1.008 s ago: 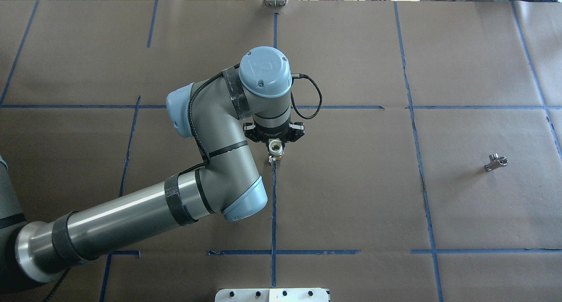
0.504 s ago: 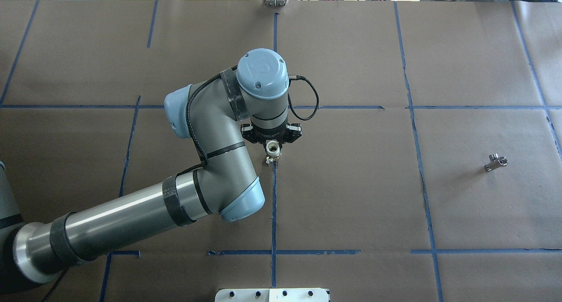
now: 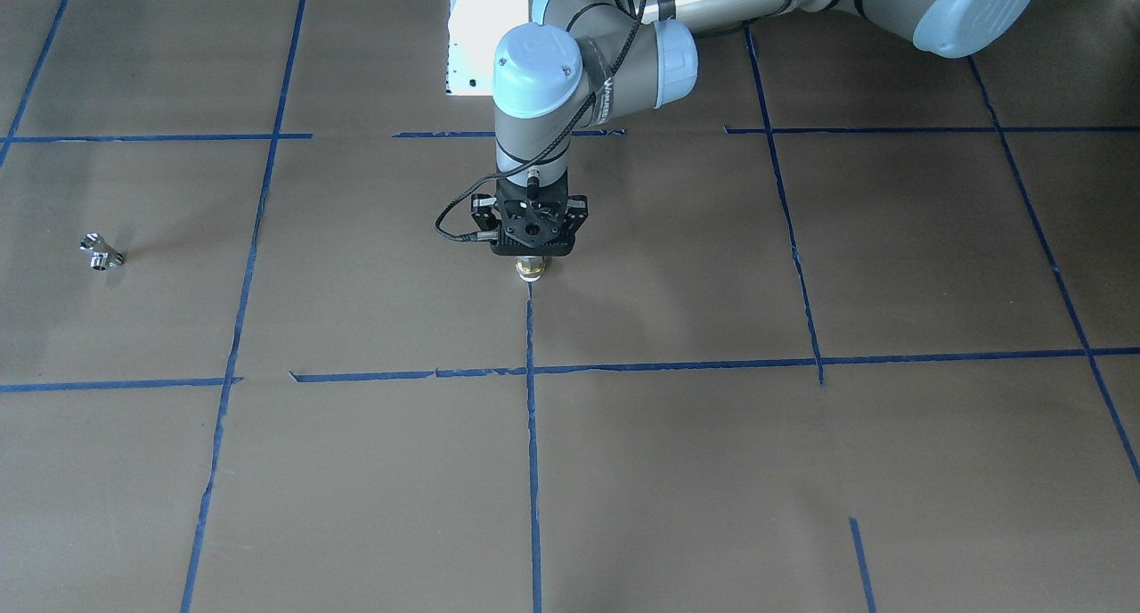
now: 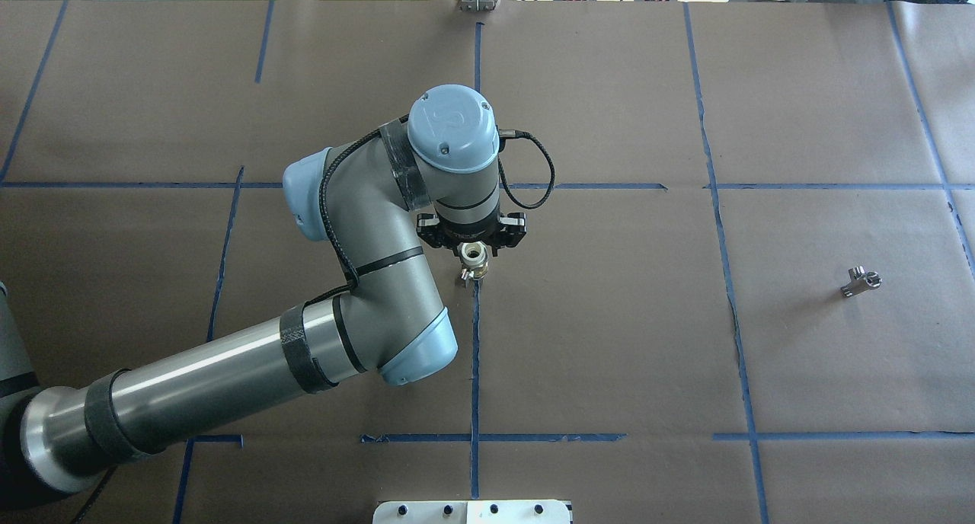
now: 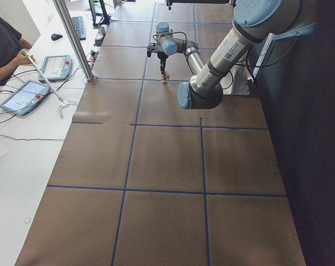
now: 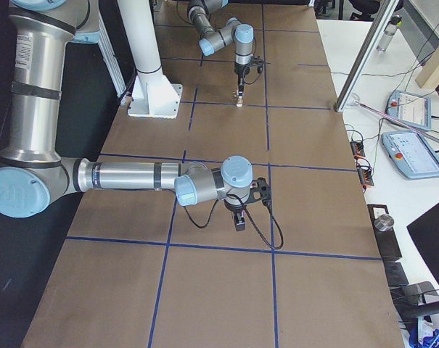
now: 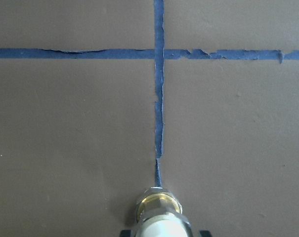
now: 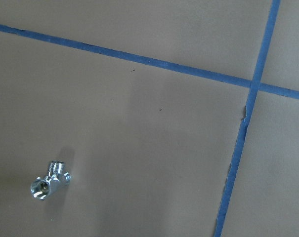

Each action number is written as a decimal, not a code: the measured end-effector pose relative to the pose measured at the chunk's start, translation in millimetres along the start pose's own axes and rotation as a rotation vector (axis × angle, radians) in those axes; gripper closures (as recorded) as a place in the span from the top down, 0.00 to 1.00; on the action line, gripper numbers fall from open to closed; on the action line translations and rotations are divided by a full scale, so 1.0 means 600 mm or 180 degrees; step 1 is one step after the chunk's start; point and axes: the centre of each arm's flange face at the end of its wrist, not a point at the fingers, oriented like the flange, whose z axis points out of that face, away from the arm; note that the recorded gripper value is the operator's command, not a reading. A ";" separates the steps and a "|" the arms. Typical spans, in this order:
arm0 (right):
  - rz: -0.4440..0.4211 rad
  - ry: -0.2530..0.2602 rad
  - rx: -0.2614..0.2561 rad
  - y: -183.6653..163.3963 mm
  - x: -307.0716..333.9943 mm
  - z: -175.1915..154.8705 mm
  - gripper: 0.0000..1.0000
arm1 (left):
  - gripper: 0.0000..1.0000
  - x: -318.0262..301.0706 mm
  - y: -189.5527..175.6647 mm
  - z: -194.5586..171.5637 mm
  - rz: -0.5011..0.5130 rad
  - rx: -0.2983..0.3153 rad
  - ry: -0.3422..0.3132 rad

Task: Assemble PPR valve and pipe with both arms
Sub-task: 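Set the pipe fitting upright at the center and open the left gripper, then grasp the chrome valve body with the right gripper while the left gripper lifts away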

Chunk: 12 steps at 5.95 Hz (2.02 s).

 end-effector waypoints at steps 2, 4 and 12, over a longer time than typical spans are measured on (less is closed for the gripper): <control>0.0034 -0.0005 -0.0049 -0.004 -0.017 0.013 1.00 | 0.94 -0.003 0.005 -0.020 0.0029 0.0056 0.0123; 0.0164 -0.0036 -0.0131 -0.016 -0.077 0.043 1.00 | 0.94 -0.035 0.027 -0.084 -0.0001 0.0176 0.0366; 0.0718 0.0184 -0.0004 -0.012 -0.249 0.239 0.44 | 0.94 -0.077 0.030 -0.109 -0.0066 0.0242 0.0426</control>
